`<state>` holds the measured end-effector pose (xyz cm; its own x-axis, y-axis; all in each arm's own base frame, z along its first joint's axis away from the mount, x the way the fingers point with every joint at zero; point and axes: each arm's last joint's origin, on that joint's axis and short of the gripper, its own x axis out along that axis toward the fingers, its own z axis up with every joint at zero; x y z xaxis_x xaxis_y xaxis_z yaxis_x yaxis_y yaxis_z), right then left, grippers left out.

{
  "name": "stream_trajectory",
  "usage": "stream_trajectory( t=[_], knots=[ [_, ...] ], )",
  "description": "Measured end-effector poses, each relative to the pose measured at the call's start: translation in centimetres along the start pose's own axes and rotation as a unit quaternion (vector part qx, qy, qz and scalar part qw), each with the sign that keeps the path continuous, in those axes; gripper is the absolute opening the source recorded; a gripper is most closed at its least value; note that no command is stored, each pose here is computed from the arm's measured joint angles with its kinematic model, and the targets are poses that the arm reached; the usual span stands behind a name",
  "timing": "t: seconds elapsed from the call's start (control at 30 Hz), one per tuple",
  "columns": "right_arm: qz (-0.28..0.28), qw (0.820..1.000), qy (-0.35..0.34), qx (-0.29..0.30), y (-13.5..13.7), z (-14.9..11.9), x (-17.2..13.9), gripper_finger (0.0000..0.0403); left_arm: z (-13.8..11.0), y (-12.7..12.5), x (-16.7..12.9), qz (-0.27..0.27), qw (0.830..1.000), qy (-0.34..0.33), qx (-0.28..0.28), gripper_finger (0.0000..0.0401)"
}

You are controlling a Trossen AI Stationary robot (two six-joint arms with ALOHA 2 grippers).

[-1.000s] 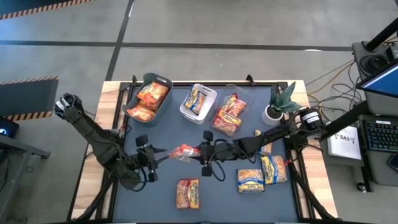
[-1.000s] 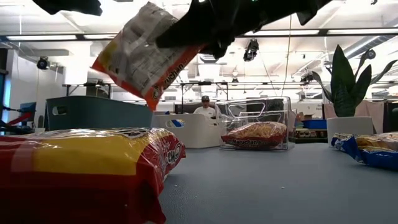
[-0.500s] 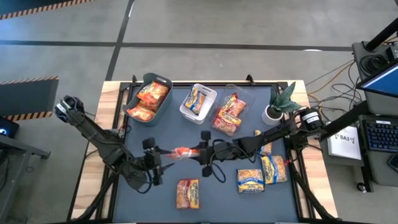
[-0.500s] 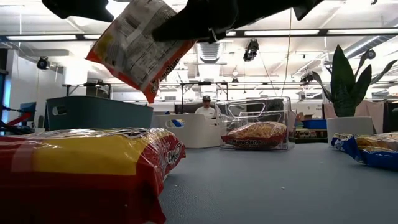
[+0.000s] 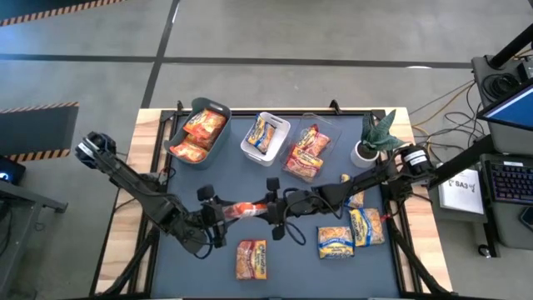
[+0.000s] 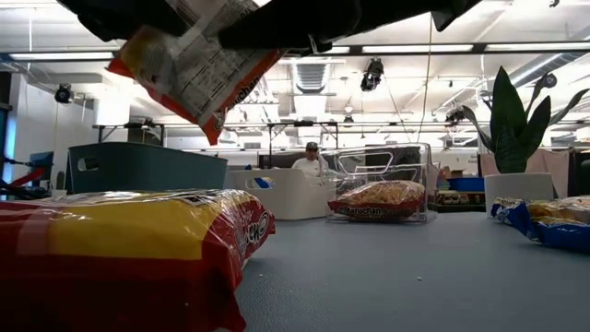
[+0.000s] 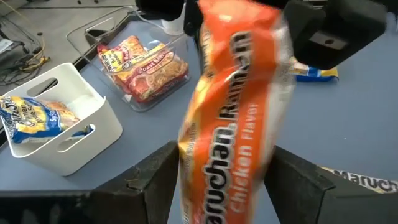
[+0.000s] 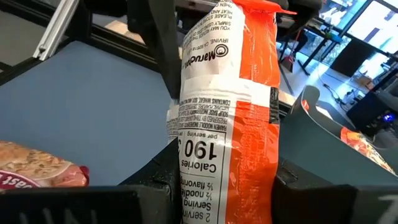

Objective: Sort Maruchan noodles
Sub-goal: Put the orange noodle pack into the blue bin

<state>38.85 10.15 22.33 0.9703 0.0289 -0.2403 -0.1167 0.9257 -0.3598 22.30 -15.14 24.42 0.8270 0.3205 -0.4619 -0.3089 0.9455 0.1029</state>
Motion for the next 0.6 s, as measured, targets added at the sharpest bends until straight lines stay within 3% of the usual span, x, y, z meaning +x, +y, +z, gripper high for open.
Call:
stream_trajectory(
  t=[0.23,0.5,0.6],
  knots=[
    [0.002,1.0,0.0,-0.002,0.04,-0.01,-0.01,0.0116,-0.36,-0.51,0.57,0.003,1.0,0.001,0.018,0.0191],
    [0.0,1.0,0.001,0.011,0.0,-0.03,0.0,0.0135,-0.31,-0.54,0.59,0.007,0.999,-0.001,0.033,0.0111],
    [0.0,1.0,0.0,0.016,0.0,-0.01,0.0,0.0138,-0.14,-0.57,0.54,0.006,0.999,-0.002,0.036,0.0102]
  ],
)
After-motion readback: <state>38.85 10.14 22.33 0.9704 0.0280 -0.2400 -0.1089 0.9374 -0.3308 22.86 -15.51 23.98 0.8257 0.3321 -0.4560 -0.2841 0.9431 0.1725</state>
